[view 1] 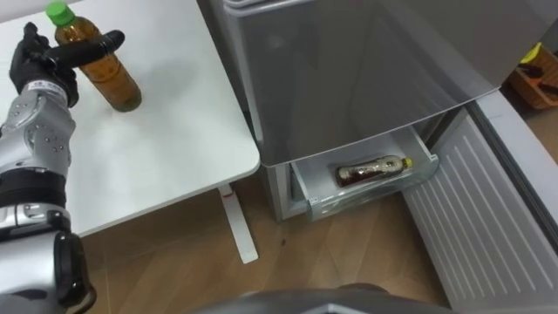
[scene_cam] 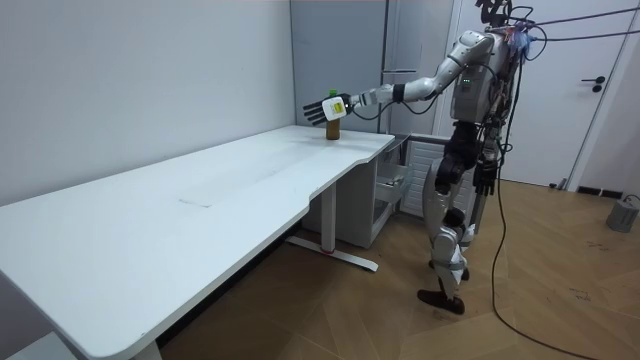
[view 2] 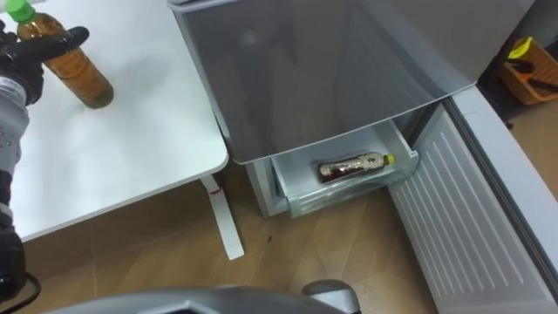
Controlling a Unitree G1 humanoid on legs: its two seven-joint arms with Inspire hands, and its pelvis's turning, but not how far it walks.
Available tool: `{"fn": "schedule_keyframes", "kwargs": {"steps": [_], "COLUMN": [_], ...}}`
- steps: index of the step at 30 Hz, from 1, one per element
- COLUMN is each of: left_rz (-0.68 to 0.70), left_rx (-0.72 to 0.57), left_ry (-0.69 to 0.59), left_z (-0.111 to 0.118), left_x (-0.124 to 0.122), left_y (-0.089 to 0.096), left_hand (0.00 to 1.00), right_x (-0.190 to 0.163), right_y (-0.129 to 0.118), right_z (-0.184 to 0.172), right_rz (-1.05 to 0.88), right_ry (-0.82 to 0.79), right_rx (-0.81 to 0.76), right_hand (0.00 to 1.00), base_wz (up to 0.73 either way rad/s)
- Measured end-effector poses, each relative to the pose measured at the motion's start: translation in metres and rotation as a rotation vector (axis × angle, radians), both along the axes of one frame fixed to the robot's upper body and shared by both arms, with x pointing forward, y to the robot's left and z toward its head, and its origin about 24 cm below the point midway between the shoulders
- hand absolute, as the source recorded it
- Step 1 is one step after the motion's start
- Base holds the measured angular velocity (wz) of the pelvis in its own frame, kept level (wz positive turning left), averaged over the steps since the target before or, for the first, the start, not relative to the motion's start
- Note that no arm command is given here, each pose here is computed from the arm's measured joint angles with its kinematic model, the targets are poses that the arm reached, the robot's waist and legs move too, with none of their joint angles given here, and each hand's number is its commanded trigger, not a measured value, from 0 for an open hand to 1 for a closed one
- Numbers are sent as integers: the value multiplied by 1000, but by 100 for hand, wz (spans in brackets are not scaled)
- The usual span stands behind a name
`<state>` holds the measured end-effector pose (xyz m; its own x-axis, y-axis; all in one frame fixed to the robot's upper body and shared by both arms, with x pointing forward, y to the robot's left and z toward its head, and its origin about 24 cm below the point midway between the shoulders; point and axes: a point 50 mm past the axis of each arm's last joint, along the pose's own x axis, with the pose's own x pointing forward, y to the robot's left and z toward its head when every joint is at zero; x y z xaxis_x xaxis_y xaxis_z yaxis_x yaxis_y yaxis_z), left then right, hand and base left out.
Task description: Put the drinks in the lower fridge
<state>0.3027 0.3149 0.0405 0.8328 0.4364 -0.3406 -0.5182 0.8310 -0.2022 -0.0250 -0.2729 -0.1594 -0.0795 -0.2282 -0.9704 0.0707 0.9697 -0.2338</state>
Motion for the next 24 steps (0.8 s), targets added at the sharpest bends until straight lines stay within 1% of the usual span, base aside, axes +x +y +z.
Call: {"fn": "schedule_keyframes", "kwargs": {"steps": [2,3,4,5,6,7,12,15,18,24], "left_rz": [-5,-8,-11,-10,-10,-11,-32,-67,-74,-91], "left_rx": [-1,-2,-5,-6,-7,-7,-3,-1,26,22], "left_ry": [0,1,5,9,10,12,17,26,45,58], "left_z": [0,-1,-2,-3,-3,-3,-4,-6,-7,-9], "left_x": [0,0,-1,-1,-1,-1,0,1,1,1], "left_y": [0,0,0,1,1,0,-2,-7,-7,-7], "left_hand": [0,16,53,78,78,100,100,100,100,100], "right_x": [0,0,0,0,0,0,1,0,0,0], "right_y": [0,0,0,0,0,0,0,1,1,1], "right_z": [0,0,0,0,0,0,0,0,-1,-1], "right_rz": [-5,-5,-5,-6,-6,-7,-13,-18,-20,-21], "right_ry": [-2,-2,-2,-3,-5,-7,-10,-6,-5,-5], "right_rx": [1,1,1,1,1,2,6,12,16,16], "right_hand": [0,0,0,0,0,0,0,0,0,0], "base_wz": [0,0,0,0,0,0,0,0,0,0]}}
